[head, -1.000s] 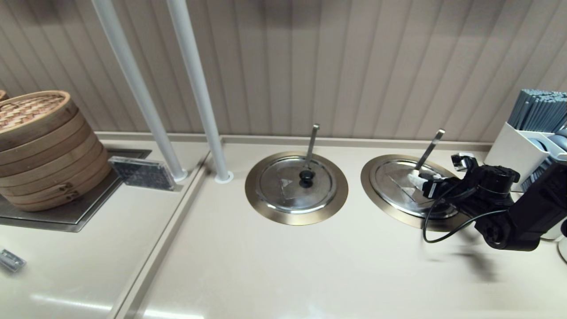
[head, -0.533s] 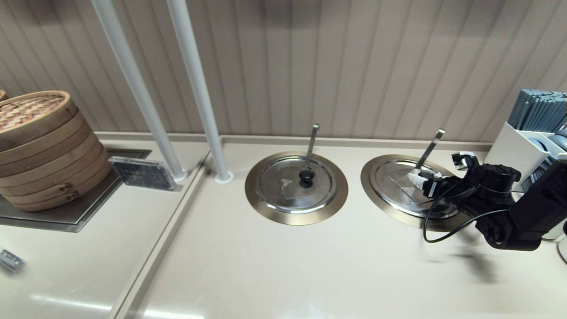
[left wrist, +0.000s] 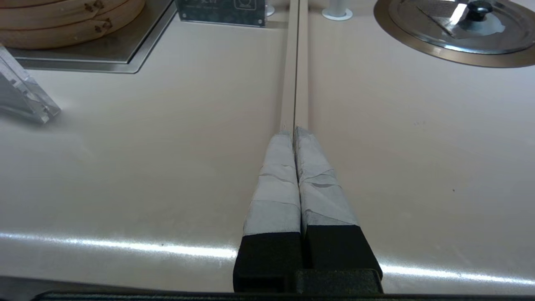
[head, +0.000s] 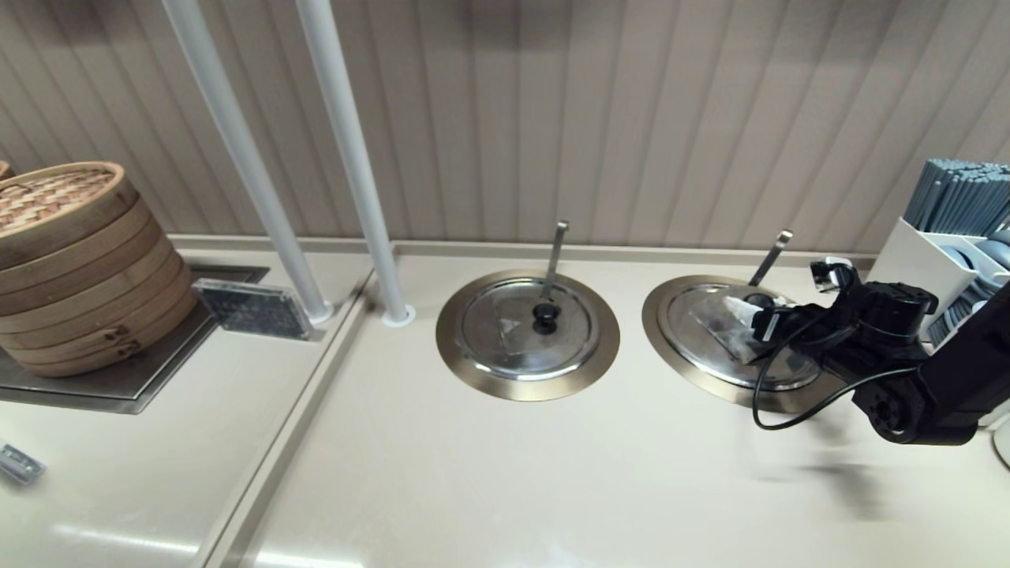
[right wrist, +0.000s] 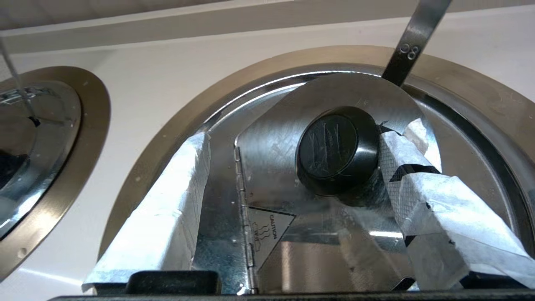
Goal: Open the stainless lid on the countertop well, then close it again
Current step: Open the lid
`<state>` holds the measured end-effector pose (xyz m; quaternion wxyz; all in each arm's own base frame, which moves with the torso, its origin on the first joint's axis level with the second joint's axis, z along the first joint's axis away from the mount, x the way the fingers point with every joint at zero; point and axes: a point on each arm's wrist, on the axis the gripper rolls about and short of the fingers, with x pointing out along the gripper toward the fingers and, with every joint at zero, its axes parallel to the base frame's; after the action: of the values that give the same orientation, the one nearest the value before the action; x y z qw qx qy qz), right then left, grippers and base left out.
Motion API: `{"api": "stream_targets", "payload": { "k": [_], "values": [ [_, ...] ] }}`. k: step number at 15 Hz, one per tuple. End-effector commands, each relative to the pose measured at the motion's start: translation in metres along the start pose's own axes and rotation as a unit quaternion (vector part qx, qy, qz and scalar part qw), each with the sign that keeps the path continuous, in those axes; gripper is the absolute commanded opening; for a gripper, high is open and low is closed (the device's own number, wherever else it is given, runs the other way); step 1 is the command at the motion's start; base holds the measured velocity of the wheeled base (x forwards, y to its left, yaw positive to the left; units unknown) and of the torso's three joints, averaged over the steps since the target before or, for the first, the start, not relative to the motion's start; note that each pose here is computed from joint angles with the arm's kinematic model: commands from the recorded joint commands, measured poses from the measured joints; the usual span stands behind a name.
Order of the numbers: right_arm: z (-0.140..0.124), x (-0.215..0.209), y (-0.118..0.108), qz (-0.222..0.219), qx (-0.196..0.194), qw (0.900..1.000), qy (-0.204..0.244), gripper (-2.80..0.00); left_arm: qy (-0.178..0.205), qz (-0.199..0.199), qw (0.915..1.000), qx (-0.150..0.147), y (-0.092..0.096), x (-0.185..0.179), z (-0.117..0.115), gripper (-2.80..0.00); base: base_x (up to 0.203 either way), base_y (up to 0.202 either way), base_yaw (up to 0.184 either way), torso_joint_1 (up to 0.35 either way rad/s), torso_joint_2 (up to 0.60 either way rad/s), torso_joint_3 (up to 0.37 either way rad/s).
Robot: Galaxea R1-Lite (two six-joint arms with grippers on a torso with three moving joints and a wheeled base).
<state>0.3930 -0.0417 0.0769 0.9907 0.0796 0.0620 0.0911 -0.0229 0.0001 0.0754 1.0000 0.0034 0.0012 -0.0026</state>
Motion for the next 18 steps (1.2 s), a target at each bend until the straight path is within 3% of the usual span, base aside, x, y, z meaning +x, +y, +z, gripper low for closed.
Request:
{"api": "stream_targets", "payload": {
  "k": [1,6,10,14,18],
  "values": [
    [0.007,-0.005,0.011,0.013,-0.003,1.000,-0.006,0.00,0.000,0.000,1.0000,0.000,0.000,0.000,0.000,-2.80,0.000,0.000,0.000,0.000,0.00,0.000],
    [0.013,-0.015,0.036,0.039,-0.007,0.999,-0.006,0.00,0.000,0.000,1.0000,0.000,0.000,0.000,0.000,-2.80,0.000,0.000,0.000,0.000,0.00,0.000],
    [0.003,-0.021,0.063,0.072,-0.004,0.997,0.003,0.00,0.000,0.000,1.0000,0.000,0.000,0.000,0.000,-2.80,0.000,0.000,0.000,0.000,0.00,0.000],
    [0.016,-0.034,0.090,0.087,-0.004,0.996,-0.018,0.00,0.000,0.000,1.0000,0.000,0.000,0.000,0.000,-2.80,0.000,0.000,0.000,0.000,0.00,0.000],
    [0.032,-0.058,0.125,0.130,0.004,0.991,-0.034,0.00,0.000,0.000,1.0000,0.000,0.000,0.000,0.000,-2.80,0.000,0.000,0.000,0.000,0.00,0.000]
  ]
}}
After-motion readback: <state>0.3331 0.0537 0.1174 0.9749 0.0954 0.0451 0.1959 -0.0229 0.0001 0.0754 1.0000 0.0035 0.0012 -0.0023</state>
